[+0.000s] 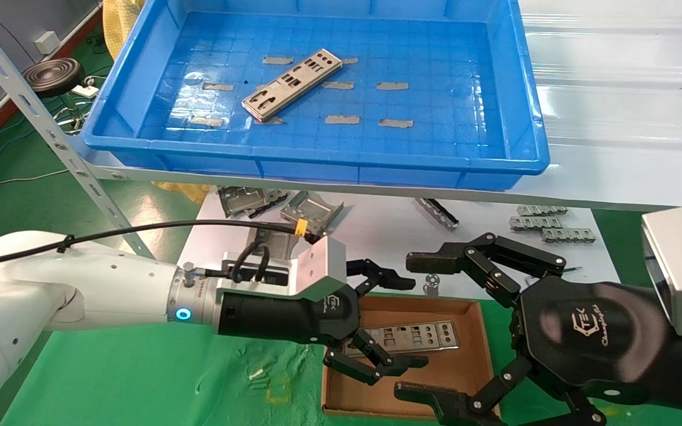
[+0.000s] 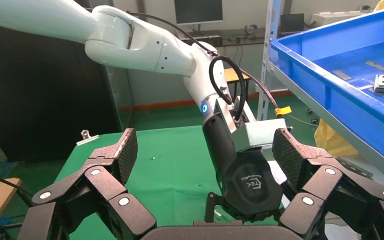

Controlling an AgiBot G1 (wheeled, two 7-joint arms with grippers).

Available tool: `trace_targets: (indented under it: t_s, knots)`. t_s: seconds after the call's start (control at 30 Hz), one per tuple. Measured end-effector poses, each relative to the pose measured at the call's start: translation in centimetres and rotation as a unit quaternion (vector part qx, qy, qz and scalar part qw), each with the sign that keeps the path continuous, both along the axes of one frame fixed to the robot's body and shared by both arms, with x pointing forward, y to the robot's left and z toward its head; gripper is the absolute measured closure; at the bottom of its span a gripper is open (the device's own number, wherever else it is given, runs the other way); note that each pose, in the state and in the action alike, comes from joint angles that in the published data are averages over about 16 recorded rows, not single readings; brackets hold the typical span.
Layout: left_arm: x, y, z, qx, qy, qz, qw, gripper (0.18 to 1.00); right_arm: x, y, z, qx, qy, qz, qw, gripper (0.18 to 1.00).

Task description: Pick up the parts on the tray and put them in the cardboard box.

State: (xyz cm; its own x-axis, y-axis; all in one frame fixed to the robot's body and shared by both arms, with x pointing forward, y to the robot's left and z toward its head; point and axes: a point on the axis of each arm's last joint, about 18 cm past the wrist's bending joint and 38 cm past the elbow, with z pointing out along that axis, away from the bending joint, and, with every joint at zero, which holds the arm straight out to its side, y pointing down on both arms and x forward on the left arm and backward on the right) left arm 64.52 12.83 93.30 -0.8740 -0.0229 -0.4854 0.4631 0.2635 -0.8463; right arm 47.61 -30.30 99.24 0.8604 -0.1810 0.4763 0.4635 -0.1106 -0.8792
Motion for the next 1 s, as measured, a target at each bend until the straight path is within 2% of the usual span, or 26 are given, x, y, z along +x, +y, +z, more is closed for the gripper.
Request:
trace_targets:
  t_s: [0.27, 1.0]
  knots:
    - [-0.4, 0.8, 0.1, -0.015, 0.005, 0.002, 0.9999, 0.199, 0.0, 0.0, 0.0, 0.0, 0.0, 0.0, 1.0, 0.178]
    - [-4.8, 7.8, 2.0, -0.103, 0.022, 0.007, 0.9944, 0.184, 0.0, 0.0, 0.0, 0.0, 0.0, 0.0, 1.0, 0.178]
